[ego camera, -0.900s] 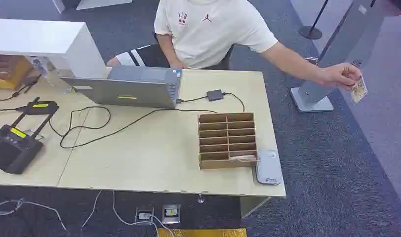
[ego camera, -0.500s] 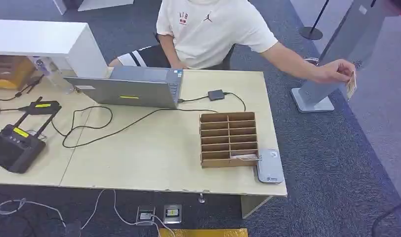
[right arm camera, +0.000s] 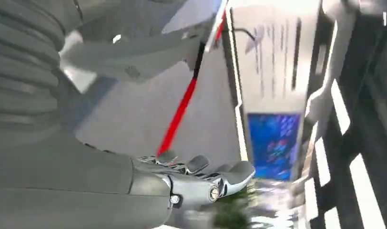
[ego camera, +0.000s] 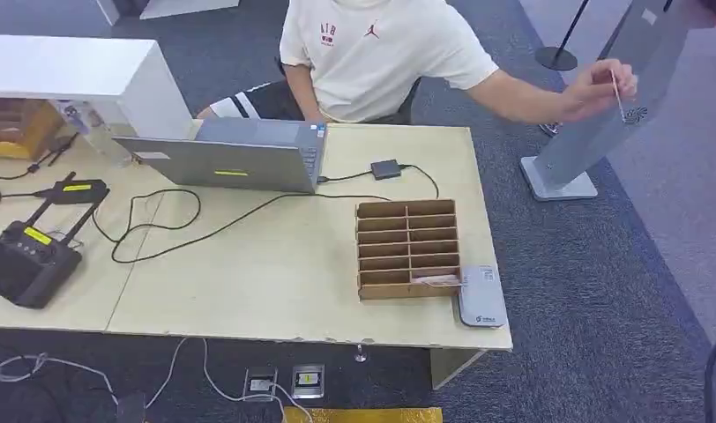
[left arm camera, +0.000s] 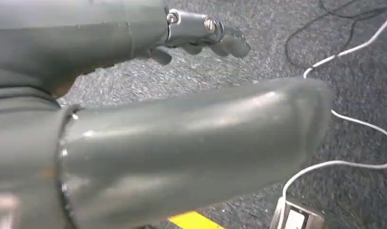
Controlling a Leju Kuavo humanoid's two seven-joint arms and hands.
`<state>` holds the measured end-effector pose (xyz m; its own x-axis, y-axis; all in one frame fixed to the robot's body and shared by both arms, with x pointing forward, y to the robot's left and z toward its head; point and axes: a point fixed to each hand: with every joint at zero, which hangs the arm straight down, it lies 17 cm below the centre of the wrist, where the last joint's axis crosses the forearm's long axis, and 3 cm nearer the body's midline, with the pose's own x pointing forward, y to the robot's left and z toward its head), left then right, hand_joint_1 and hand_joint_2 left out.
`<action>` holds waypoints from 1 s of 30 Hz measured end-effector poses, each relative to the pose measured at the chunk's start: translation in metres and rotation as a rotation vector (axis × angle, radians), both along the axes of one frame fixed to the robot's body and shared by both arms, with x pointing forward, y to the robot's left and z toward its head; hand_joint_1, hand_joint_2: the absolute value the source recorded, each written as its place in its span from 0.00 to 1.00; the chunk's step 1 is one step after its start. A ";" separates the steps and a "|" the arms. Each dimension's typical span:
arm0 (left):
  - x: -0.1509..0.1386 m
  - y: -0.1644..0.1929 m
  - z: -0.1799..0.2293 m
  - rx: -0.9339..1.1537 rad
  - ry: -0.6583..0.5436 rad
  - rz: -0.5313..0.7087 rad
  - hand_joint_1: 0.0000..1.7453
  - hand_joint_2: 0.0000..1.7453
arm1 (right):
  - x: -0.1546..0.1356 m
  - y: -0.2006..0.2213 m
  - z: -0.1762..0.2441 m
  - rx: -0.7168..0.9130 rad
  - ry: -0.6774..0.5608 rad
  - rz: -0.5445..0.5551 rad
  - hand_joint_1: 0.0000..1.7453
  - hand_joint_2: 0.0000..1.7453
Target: Pass the card to the sensor for recognition and then transmit it.
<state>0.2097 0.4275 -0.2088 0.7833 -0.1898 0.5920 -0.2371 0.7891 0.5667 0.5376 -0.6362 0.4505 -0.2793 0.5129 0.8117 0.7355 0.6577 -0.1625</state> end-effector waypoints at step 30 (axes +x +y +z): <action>0.015 0.005 0.007 0.048 0.000 -0.136 0.00 0.00 | 0.053 0.272 -0.139 -0.990 0.488 0.355 0.00 1.00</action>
<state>0.2252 0.4330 -0.2023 0.7482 -0.3222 0.5800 -0.1298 0.7862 0.6042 0.5901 -0.3644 0.3115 -0.3026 0.9395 0.1605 0.2517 0.2412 -0.9373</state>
